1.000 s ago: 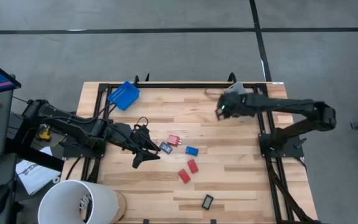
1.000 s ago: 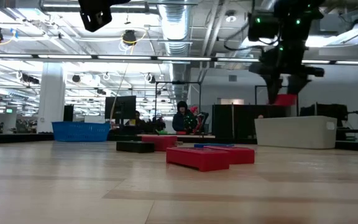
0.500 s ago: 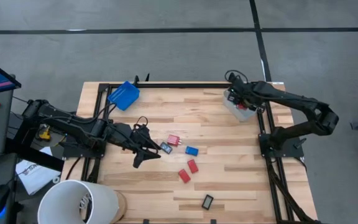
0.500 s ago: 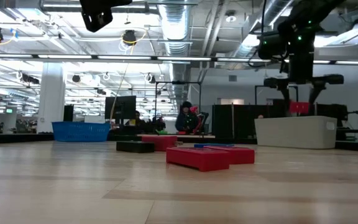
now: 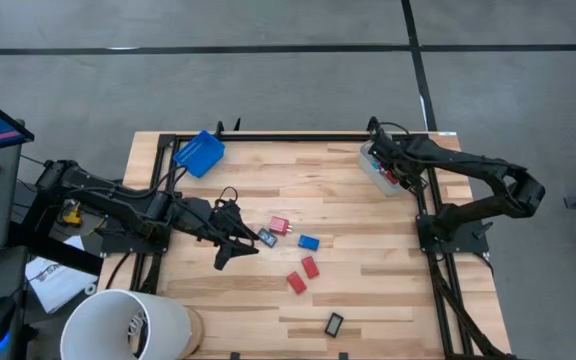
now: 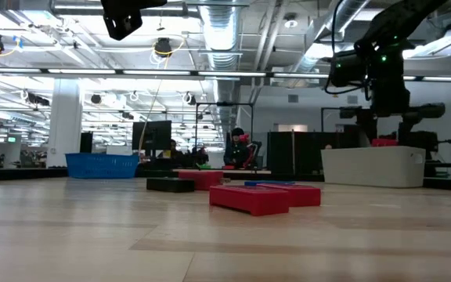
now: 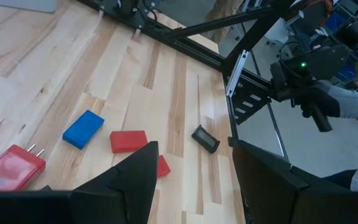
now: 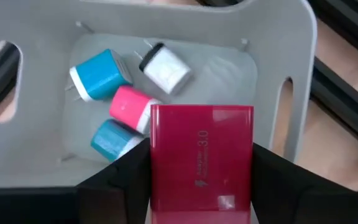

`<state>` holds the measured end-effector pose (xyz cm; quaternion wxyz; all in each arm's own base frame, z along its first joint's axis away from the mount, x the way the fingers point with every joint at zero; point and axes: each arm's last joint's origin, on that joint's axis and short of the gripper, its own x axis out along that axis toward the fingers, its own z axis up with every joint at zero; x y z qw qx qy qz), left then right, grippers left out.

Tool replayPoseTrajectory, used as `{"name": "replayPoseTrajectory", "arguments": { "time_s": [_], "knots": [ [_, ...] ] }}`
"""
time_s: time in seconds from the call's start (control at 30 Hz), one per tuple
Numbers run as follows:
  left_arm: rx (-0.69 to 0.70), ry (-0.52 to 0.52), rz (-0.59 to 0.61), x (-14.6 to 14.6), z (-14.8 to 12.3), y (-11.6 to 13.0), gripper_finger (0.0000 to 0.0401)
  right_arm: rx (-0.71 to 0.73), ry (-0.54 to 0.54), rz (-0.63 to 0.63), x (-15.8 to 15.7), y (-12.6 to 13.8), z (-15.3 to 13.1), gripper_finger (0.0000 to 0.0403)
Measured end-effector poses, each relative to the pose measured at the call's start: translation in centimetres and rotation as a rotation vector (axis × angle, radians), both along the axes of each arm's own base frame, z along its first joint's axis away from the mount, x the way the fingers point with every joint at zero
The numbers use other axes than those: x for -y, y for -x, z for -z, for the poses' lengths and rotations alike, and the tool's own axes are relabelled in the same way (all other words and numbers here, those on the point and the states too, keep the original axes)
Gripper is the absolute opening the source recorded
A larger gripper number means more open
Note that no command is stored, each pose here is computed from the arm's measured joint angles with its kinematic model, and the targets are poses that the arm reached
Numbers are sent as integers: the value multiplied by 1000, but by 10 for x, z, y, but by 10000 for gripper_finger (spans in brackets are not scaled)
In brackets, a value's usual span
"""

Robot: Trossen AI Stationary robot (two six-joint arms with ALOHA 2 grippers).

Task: Pick & Place Office items
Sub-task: Put the right red charger into the gray bin, then put the red charger into the gray bin

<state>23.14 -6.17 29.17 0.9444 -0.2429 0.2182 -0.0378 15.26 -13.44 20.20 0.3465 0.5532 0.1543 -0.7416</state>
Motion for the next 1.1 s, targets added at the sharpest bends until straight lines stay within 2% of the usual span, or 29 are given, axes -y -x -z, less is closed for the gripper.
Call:
{"name": "replayPoseTrajectory", "arguments": {
  "time_s": [0.23, 0.43, 0.6, 0.7, 0.87, 0.93, 1.1],
  "knots": [
    [2, -9, 9, 0, 0, 0, 204, -24, 15, 14, 5, 5, 0, 237],
    [1, -5, 18, 0, 0, 0, 204, -45, 36, 13, 6, 5, -1, 229],
    [0, -5, 17, 0, 0, 0, 204, -80, 77, -54, 6, 6, -4, 227],
    [0, -3, 16, 0, 0, 0, 204, -88, 166, -160, 0, 2, -14, 227],
    [-1, 5, 13, 0, 0, 0, 204, -71, 333, -476, -22, -10, -39, 227],
    [-3, 13, 9, 0, 0, 0, 204, -31, 373, -556, -37, -11, -48, 223],
    [-7, 32, -4, 0, 0, 0, 204, 98, 421, -744, -77, -16, -61, 180]
  ]
}}
